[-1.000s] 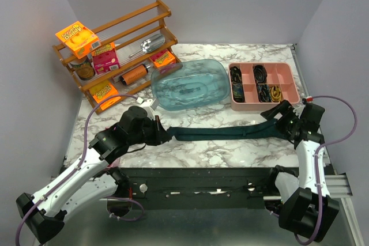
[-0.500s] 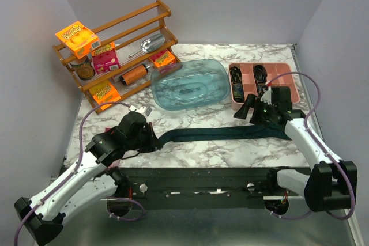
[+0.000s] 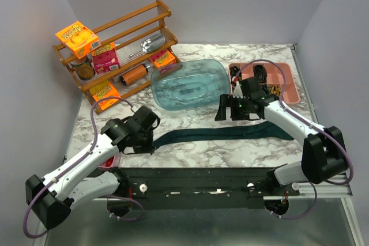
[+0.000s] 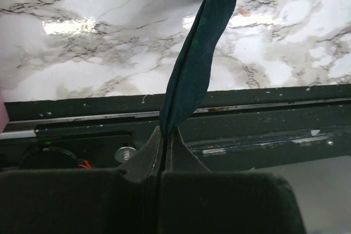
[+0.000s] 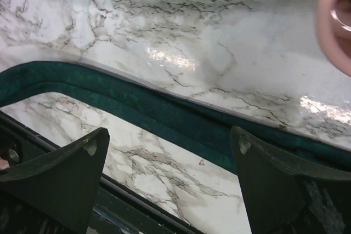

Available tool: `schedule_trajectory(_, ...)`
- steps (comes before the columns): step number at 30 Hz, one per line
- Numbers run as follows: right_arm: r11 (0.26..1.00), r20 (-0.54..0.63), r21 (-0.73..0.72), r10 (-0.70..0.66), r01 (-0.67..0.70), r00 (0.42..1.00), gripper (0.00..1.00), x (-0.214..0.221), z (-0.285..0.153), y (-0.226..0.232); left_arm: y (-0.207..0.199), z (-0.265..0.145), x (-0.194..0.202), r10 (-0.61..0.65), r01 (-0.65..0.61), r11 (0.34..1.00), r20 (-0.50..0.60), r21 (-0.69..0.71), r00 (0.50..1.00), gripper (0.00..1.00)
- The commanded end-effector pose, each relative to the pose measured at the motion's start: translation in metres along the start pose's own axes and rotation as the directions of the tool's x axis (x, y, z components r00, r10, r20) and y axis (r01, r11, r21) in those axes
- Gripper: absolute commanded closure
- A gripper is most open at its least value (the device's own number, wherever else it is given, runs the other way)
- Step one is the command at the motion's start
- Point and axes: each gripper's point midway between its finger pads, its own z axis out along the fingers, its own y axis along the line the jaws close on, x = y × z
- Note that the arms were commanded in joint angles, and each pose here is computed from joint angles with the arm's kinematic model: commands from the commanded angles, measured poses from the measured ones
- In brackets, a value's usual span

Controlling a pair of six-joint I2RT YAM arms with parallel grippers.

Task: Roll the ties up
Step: Place the tie at the center of the board.

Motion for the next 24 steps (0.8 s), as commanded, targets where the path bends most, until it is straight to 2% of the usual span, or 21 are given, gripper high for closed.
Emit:
schedule_trajectory(1, 0.996, -0.061, 0.022, -0.090, 0.091, 0.994, 0.01, 0.003, 0.009, 0.005, 0.020, 0.000, 0.003, 0.037, -0.046, 0.988, -0.066, -0.145, 0.997, 1.00)
schedule_trajectory(6, 0.995, -0.095, -0.023, -0.097, 0.095, 0.991, 0.01, 0.009, 0.015, 0.014, 0.023, 0.007, 0.002, 0.089, -0.113, 0.979, -0.147, -0.169, 0.985, 0.97)
schedule_trajectory(14, 0.993, -0.119, -0.035, -0.112, 0.108, 0.987, 0.01, 0.018, 0.016, 0.017, 0.036, 0.010, -0.033, 0.071, -0.103, 0.978, -0.176, -0.181, 0.982, 0.94)
schedule_trajectory(17, 0.993, -0.120, -0.037, -0.115, 0.111, 0.986, 0.01, 0.019, 0.016, 0.018, 0.040, 0.014, -0.036, 0.091, -0.134, 0.974, -0.225, -0.185, 0.970, 0.91)
schedule_trajectory(20, 0.993, -0.121, -0.036, -0.119, 0.115, 0.986, 0.01, 0.019, 0.014, 0.018, 0.043, 0.022, -0.031, 0.109, -0.166, 0.969, -0.287, -0.184, 0.952, 0.83)
schedule_trajectory(22, 0.993, -0.121, -0.036, -0.120, 0.117, 0.985, 0.01, 0.019, 0.013, 0.018, 0.039, 0.028, -0.030, 0.107, -0.166, 0.972, -0.319, -0.164, 0.942, 0.66)
schedule_trajectory(24, 0.993, -0.122, -0.036, -0.120, 0.116, 0.985, 0.01, 0.020, 0.013, 0.018, 0.048, 0.028, -0.036, 0.106, -0.185, 0.956, -0.317, -0.228, 0.943, 0.51)
